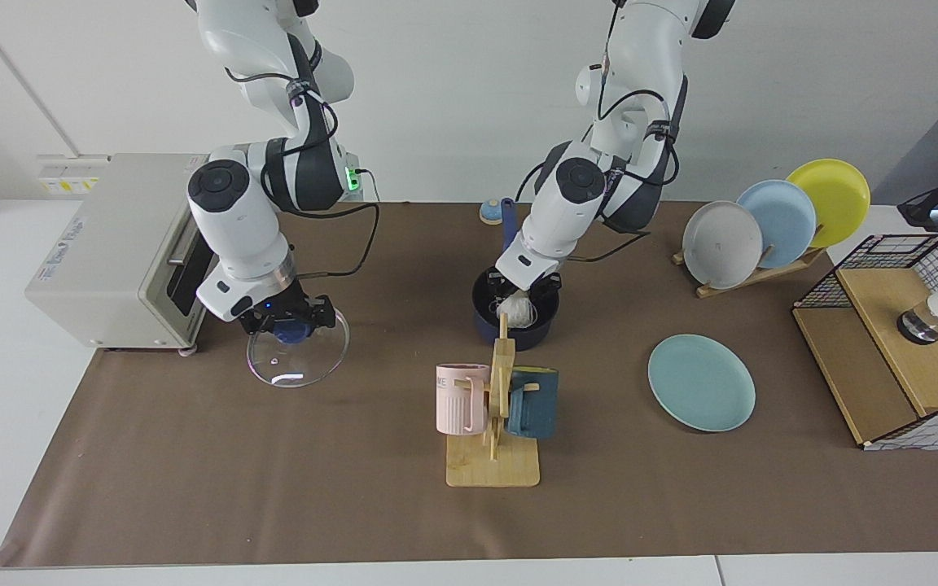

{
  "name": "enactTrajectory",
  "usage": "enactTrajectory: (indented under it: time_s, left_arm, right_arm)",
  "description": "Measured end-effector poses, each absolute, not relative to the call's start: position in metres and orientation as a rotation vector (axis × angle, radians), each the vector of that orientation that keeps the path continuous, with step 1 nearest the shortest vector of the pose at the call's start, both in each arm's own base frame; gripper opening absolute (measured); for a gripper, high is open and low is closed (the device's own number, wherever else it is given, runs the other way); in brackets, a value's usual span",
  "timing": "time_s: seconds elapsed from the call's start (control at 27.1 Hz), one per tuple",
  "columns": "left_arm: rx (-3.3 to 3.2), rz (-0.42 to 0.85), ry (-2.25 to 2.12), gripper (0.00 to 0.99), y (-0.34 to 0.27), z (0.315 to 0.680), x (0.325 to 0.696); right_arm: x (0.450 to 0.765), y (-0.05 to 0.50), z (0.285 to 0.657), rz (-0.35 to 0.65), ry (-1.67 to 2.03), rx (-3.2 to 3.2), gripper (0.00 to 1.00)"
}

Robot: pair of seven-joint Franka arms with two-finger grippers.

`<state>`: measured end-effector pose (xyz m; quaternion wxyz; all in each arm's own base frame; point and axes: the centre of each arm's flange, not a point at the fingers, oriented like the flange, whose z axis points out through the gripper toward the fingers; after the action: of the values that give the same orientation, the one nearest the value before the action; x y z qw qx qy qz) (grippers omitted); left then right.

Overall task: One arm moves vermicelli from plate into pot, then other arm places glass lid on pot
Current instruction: 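Carry the vermicelli into the pot with the left gripper while the right lifts the lid, then withdraw the left gripper while the right gripper carries the glass lid toward the pot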

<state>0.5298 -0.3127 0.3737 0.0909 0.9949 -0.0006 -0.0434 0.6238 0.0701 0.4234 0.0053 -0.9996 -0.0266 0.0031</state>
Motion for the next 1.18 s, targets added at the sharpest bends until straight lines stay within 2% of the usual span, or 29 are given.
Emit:
enactTrajectory:
  time_s: [0.37, 0.48, 0.52, 0.59, 0.63, 0.74, 0.78, 1.0, 1.18]
  left_arm:
    - [2.954, -0.162, 0.015, 0.379, -0.31, 0.347, 0.53]
    - [2.953, -0.16, 0.036, 0.515, -0.308, 0.348, 0.531]
    - [2.953, -0.157, 0.049, 0.612, -0.308, 0.35, 0.532]
    - [2.953, -0.147, 0.064, 0.687, -0.306, 0.356, 0.534]
    - [2.954, -0.141, 0.069, 0.789, -0.304, 0.362, 0.536]
    - [2.963, -0.121, 0.087, 0.916, -0.296, 0.389, 0.544]
    - [2.967, -0.113, 0.098, 0.991, -0.291, 0.401, 0.548]
    - [3.019, -0.05, 0.134, 0.991, -0.241, 0.479, 0.572]
    - [3.076, -0.012, 0.073, 0.991, -0.193, 0.518, 0.582]
  right_arm:
    - [0.56, 0.065, 0.431, 0.073, -0.088, -3.127, 0.44]
    - [0.54, 0.063, 0.436, 0.077, -0.09, -3.125, 0.44]
    - [0.533, 0.063, 0.437, 0.077, -0.094, -3.125, 0.44]
    - [0.52, 0.066, 0.44, 0.077, -0.106, -3.124, 0.44]
    - [0.513, 0.068, 0.442, 0.076, -0.111, -3.124, 0.44]
    - [0.494, 0.076, 0.445, 0.074, -0.13, -3.126, 0.44]
    - [0.488, 0.08, 0.446, 0.072, -0.131, -3.128, 0.44]
    - [0.462, 0.114, 0.45, 0.058, -0.068, -3.15, 0.44]
    - [0.448, 0.166, 0.455, 0.021, 0.022, -3.169, 0.44]
